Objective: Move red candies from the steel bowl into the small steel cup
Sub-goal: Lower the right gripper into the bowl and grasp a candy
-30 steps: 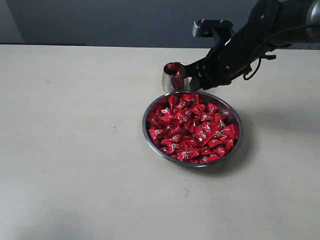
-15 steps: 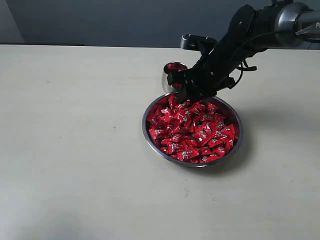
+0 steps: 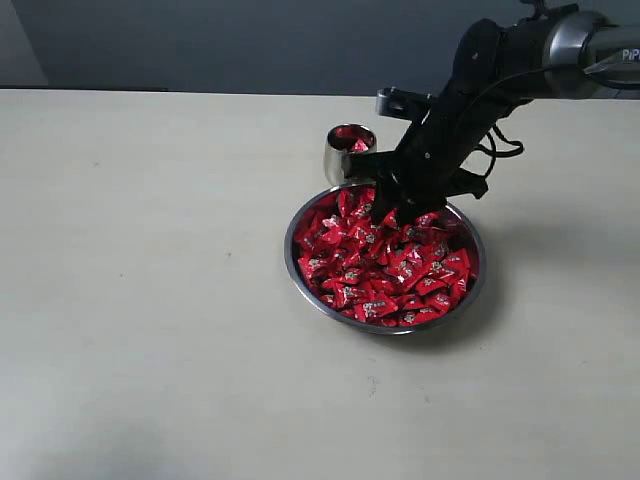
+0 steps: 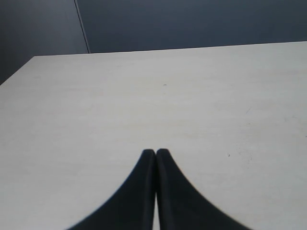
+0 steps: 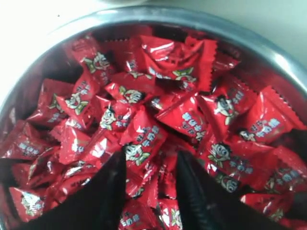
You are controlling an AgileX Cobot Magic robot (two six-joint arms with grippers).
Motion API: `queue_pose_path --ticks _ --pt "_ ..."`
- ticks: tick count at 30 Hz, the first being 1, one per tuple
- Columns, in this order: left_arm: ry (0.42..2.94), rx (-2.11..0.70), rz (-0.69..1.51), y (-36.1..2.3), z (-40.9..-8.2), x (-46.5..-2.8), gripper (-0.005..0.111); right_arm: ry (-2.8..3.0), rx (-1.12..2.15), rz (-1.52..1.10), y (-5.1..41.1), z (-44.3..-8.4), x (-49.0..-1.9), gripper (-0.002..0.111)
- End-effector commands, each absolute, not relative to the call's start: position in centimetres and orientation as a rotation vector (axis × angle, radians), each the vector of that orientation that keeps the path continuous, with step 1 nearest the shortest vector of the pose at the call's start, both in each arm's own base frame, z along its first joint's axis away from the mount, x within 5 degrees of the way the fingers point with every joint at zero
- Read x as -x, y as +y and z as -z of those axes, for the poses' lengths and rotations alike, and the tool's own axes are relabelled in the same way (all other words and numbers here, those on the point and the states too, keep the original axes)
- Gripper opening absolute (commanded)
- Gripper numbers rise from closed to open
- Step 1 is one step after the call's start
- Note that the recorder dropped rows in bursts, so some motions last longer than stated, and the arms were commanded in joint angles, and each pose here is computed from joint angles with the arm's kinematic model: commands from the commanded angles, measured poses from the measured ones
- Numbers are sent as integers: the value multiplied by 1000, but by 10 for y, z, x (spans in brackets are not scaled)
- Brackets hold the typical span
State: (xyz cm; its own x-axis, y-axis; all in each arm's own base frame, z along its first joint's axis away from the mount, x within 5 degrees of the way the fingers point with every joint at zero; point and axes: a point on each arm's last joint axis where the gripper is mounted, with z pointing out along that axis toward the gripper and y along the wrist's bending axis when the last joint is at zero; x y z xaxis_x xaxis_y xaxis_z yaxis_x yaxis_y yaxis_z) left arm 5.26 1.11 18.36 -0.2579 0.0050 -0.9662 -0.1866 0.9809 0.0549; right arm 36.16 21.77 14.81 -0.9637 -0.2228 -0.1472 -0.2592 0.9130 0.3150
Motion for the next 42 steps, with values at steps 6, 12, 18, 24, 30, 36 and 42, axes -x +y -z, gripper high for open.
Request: queue_pose_path --ticks 6,12,18,24,30,36,42 --pt "1817 126 -179 11 -183 -53 0 2939 339 -593 236 -160 -362 35" --pt "1817 126 -179 11 -183 -53 0 2998 288 -558 244 -156 -372 35" --pt "1817 126 -179 11 -183 -53 0 3055 258 -457 242 -150 -377 35" --pt "1817 126 -179 11 -183 -53 0 3091 230 -380 237 -147 -376 35" --pt "1817 126 -179 11 -183 -53 0 3081 210 -395 238 -148 -377 32" --pt "1817 126 -179 11 -183 -53 0 3036 255 -406 250 -148 -374 30" --pt "1817 126 -179 11 -183 -53 0 3035 285 -390 249 -148 -374 30"
